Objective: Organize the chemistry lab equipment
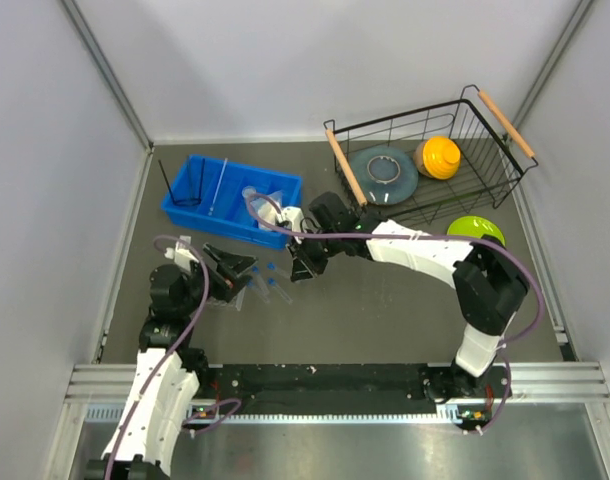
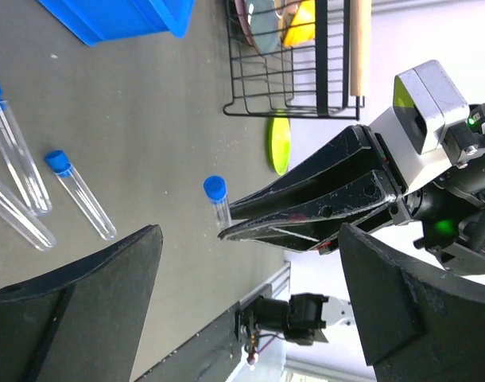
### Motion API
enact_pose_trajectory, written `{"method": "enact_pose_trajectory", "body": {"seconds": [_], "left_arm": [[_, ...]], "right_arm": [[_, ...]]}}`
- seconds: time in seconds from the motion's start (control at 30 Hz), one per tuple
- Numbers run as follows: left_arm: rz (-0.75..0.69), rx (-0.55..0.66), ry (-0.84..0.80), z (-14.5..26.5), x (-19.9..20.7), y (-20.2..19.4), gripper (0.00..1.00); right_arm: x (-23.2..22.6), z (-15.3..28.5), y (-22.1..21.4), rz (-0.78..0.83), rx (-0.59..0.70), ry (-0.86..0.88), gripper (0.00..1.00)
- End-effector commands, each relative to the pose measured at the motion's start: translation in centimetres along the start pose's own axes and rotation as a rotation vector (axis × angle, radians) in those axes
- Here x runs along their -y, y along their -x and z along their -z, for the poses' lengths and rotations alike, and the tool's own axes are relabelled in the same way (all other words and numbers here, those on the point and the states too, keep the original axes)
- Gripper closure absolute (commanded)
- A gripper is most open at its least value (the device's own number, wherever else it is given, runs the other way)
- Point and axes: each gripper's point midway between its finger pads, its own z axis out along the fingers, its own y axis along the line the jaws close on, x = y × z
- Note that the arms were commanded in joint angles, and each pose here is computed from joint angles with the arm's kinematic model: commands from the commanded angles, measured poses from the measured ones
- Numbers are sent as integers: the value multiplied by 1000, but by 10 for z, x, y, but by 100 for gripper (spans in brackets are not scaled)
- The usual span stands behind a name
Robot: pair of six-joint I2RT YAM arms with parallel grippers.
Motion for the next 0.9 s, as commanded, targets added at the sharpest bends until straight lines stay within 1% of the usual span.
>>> {"method": "enact_pose_trajectory", "body": {"seconds": [0.0, 0.1, 0.13, 0.2, 0.23, 0.3, 0.43, 0.47, 0.5, 0.57, 0.73, 0.87], "left_arm": [[-19, -68, -122, -3, 27, -3, 5], [-8, -96, -94, -8, 18, -7, 9], [-5, -109, -88, -9, 16, -9, 14], [4, -138, -69, -12, 11, -14, 18], [2, -146, -65, -13, 10, -16, 22], [-2, -179, -54, -16, 7, -23, 24], [-9, -203, -41, -20, 6, -30, 31], [-11, -208, -40, -20, 7, -33, 36], [-15, -207, -40, -21, 7, -33, 39], [-14, -215, -34, -21, 5, -35, 49], [-18, -219, -14, -21, 1, -38, 51], [-17, -213, -11, -21, 1, -37, 56]], "right_arm": [[-37, 17, 28, 60, 108, 148, 95], [-45, 18, 30, 82, 119, 168, 95], [-48, 18, 30, 90, 119, 172, 95], [-52, 17, 31, 99, 118, 184, 95], [-55, 16, 31, 105, 117, 190, 95], [-57, 16, 32, 115, 117, 193, 95], [-61, 13, 30, 127, 111, 200, 95], [-62, 12, 29, 128, 108, 201, 95], [-62, 12, 28, 128, 105, 200, 95], [-61, 12, 29, 132, 107, 199, 95], [-61, 12, 28, 142, 105, 196, 95], [-61, 12, 26, 156, 104, 190, 95]]}}
